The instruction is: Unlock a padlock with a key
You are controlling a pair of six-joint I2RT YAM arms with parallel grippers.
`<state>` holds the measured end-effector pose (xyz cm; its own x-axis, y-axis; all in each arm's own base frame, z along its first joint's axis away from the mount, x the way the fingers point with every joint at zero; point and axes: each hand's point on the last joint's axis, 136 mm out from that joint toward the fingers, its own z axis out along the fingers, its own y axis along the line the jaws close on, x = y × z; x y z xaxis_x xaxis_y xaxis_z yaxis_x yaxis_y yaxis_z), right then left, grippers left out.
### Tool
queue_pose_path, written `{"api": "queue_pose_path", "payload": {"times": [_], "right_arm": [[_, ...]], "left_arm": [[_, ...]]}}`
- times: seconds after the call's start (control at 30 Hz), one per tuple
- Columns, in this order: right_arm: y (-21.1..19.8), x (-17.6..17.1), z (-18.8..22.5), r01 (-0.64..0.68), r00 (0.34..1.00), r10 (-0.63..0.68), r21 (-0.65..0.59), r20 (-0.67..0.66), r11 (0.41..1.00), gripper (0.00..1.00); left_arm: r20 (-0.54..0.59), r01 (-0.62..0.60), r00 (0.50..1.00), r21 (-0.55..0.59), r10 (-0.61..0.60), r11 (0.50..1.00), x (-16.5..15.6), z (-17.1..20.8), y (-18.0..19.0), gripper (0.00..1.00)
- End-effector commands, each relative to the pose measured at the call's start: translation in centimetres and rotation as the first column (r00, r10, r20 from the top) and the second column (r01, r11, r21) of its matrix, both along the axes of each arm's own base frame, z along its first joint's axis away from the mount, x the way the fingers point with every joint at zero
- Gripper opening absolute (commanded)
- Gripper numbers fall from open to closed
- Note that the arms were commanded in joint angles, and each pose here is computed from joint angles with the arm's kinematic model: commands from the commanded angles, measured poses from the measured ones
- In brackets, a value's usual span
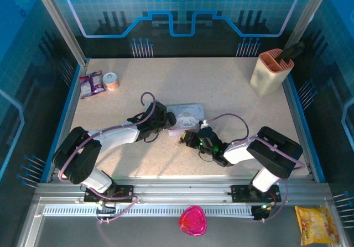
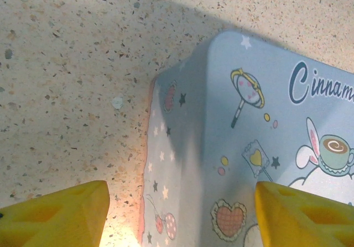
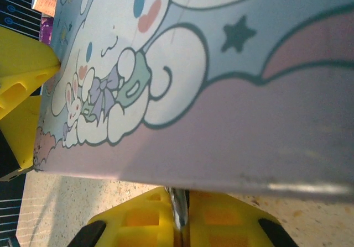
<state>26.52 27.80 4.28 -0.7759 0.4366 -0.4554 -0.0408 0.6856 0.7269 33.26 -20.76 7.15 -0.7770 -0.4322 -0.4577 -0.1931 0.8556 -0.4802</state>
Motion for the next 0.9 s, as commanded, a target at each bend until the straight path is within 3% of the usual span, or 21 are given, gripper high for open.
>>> {"api": "queue_pose_path", "payload": {"times": [0.0,0.43,0.87], "right_arm": [[-1.6,0.0,-0.3,0.04,0.999,-0.04,-0.029,-0.007,0.999,0.08],[-1.1,-0.8,-1.2,-0.003,0.999,0.003,-0.018,-0.041,1.0,0.24],[-0.9,-2.0,-2.8,-0.024,0.996,0.021,-0.03,-0.086,0.999,0.26]], "left_arm": [[-0.116,-0.019,0.993,0.109,0.031,0.994,-2.2,-3.6,2.4,0.69],[-0.114,-0.016,0.993,0.103,0.028,0.995,-2.2,-3.3,2.3,0.69],[-0.115,-0.017,0.993,0.115,0.03,0.993,-2.1,-3.4,2.4,0.69]]}}
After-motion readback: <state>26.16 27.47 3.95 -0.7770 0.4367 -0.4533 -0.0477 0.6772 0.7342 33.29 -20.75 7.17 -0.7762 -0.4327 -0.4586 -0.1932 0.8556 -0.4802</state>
